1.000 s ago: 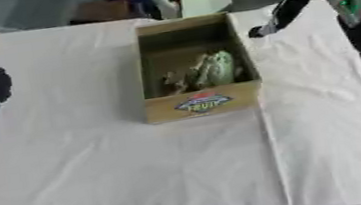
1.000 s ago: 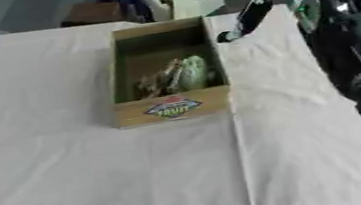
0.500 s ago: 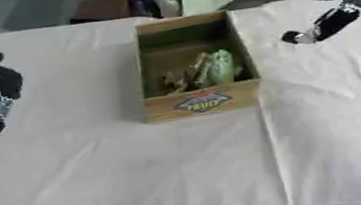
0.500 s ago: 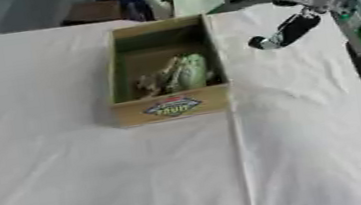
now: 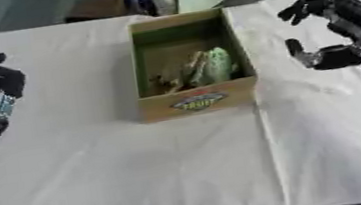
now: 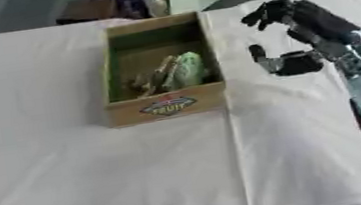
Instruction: Pick up objects on the table and place them in the box.
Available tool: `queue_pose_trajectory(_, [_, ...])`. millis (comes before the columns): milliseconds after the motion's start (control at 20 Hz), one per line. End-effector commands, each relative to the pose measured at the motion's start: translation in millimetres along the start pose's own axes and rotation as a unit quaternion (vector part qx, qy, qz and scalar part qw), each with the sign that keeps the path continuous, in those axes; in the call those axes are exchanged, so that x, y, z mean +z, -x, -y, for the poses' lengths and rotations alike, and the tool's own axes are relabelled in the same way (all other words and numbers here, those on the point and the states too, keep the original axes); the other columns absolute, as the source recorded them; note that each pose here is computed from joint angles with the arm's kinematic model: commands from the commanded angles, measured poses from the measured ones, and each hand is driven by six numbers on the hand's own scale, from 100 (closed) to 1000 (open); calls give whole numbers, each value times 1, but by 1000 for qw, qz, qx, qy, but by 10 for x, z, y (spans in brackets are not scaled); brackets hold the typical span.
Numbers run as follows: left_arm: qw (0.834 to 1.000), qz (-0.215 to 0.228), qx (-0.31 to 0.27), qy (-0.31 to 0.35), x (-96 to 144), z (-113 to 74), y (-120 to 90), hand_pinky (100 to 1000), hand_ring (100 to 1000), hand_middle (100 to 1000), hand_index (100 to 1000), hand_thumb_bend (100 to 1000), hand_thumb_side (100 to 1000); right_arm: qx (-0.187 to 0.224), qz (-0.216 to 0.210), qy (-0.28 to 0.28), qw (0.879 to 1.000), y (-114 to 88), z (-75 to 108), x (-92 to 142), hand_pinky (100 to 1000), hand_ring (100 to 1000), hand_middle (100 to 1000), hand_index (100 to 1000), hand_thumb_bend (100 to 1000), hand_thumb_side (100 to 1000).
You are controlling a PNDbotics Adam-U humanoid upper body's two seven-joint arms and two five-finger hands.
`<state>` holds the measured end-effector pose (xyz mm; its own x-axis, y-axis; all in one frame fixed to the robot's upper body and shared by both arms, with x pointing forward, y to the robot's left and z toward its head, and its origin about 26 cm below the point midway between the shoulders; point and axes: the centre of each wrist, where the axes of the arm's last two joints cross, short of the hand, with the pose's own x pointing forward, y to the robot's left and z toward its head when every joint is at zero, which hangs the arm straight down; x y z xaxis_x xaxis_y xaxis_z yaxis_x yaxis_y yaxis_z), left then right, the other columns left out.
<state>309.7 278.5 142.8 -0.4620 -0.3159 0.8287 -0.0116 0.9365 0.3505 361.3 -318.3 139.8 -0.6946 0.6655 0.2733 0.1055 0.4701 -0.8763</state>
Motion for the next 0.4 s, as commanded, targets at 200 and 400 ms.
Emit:
queue_pose_trajectory(200, [1000,12,0,-8,13,-59,-44,552,565,556,775,556,568,-212,0,74,975,-306,336,110,655,617,657,843,100,333])
queue_pose_trajectory(400, [1000,12,8,-12,39,-50,-25,548,562,553,762,552,568,-253,-13,72,965,-334,301,194,653,613,641,840,100,336])
